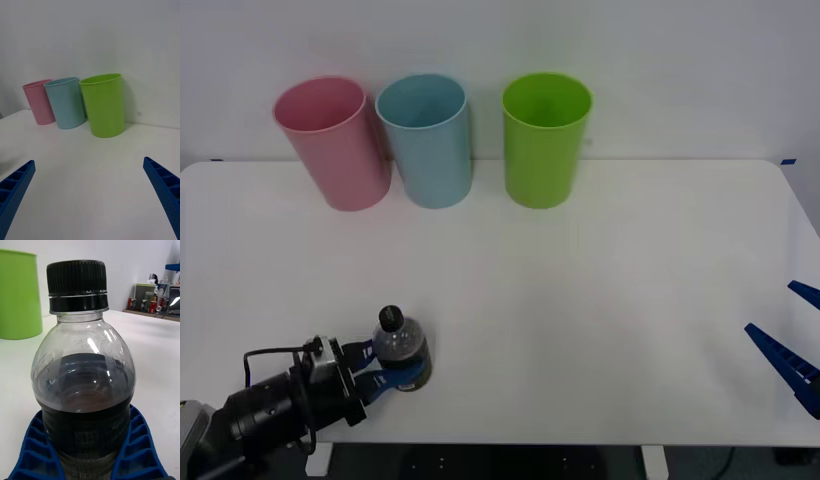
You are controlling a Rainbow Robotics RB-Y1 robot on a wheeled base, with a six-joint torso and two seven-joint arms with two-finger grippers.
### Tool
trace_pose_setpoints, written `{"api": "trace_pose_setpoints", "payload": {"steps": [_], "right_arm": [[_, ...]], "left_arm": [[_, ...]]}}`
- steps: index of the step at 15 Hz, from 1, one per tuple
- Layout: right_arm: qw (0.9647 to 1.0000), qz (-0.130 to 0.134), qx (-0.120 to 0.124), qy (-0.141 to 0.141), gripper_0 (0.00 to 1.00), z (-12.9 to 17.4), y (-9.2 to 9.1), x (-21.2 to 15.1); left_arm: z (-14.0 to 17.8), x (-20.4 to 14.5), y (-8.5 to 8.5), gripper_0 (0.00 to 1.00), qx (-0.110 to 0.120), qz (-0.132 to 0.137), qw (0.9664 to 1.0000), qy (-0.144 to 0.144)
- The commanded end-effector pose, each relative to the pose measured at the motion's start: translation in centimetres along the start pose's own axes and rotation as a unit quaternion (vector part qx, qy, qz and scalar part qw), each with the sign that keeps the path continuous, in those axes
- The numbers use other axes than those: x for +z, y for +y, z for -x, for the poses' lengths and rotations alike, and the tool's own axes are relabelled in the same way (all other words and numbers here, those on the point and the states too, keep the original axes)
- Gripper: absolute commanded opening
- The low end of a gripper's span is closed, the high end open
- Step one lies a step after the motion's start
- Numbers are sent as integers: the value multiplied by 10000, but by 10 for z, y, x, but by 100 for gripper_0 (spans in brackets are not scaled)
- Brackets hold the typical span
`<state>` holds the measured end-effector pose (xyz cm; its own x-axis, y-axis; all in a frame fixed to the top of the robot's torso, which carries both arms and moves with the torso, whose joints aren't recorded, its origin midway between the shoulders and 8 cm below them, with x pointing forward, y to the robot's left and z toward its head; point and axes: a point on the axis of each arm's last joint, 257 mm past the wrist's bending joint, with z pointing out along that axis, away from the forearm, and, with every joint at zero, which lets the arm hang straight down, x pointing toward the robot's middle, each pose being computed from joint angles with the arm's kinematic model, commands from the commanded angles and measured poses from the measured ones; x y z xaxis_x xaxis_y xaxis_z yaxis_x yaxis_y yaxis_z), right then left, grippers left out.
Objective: Grasp the object on the table and drop it into the matching bin: aluminum can to the light blue bin, PET bottle to the pink bin.
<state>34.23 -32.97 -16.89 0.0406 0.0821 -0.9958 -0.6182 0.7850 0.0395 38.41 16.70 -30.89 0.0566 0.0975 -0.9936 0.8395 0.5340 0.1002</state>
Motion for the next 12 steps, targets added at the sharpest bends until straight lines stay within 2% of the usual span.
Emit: {"api": "trace_pose_setpoints", "payload": {"steps": [1, 7, 10, 12], "right_arm": [[10000, 0, 0, 0, 100, 0, 0, 0], [10000, 0, 0, 0, 100, 0, 0, 0], [10000, 0, 0, 0, 100, 0, 0, 0], [10000, 0, 0, 0, 100, 0, 0, 0]], "left_arm": [[3, -4, 7, 0, -19, 105, 9999, -46], [28, -23, 38, 0, -74, 580, 9975, -405], [43, -37, 61, 0, -41, 1057, 9932, -488], [56, -49, 75, 0, -62, 1443, 9879, -560]]}}
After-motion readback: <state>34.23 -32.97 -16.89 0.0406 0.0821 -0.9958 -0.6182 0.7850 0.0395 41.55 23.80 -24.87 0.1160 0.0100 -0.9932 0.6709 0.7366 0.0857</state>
